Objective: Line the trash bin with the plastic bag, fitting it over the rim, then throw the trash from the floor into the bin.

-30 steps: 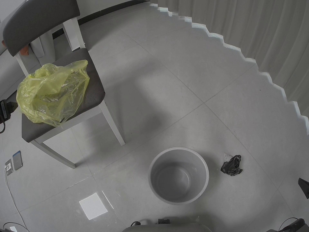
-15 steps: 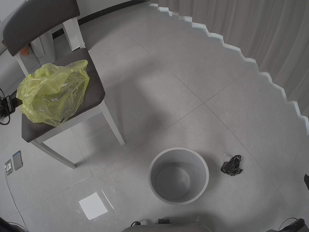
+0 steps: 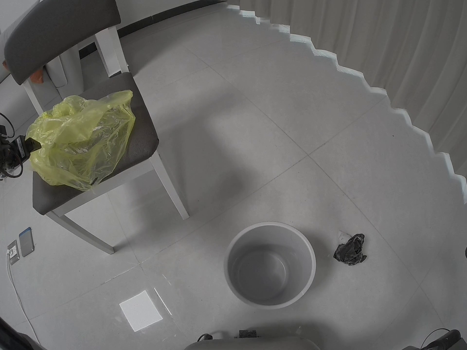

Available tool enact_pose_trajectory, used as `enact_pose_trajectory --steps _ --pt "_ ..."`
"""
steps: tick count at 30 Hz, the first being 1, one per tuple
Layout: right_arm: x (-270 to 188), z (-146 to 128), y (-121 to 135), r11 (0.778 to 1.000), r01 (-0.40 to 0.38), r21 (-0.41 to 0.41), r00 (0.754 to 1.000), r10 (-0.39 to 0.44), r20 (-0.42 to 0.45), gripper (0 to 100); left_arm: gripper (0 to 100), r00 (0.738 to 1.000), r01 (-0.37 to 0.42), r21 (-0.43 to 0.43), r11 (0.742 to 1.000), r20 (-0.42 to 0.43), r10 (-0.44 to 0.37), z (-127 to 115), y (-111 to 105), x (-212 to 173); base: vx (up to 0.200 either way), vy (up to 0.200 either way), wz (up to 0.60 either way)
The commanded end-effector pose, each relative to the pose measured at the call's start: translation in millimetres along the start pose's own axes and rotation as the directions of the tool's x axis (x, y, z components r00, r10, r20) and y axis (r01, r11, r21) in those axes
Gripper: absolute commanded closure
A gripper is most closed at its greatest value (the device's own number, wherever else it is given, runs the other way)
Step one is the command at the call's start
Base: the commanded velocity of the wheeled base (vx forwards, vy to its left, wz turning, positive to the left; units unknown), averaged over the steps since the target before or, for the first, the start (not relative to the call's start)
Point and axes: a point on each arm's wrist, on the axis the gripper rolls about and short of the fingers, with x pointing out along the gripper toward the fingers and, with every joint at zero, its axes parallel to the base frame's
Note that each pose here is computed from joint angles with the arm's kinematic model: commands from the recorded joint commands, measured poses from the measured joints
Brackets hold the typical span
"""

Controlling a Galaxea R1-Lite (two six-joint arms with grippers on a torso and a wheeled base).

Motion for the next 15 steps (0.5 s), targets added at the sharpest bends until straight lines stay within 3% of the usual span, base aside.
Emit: enact_pose_trajectory --steps 1,6,7,15 --pt "5 7 -1 1.000 -0.007 -0.002 1.000 0.007 -0.003 0 0 1.000 0.011 0.004 1.000 -0.023 -0.011 0 -4 15 0.000 0.000 0.00" --pt "8 15 -3 1.000 -0.013 -0.006 1.000 0.014 0.007 0 0 0.999 0.019 0.005 1.000 -0.030 -0.019 0 -7 22 0.000 0.000 0.00" --pt "10 19 -3 1.000 -0.017 -0.009 1.000 0.017 0.012 0 100 0.999 0.019 0.007 1.000 -0.033 -0.019 0 -6 24 0.000 0.000 0.00" --pt "22 39 -7 0.999 -0.025 -0.035 0.999 0.026 0.019 0 100 0.999 0.020 0.019 1.000 -0.041 -0.020 -1 -10 30 0.000 0.000 0.00"
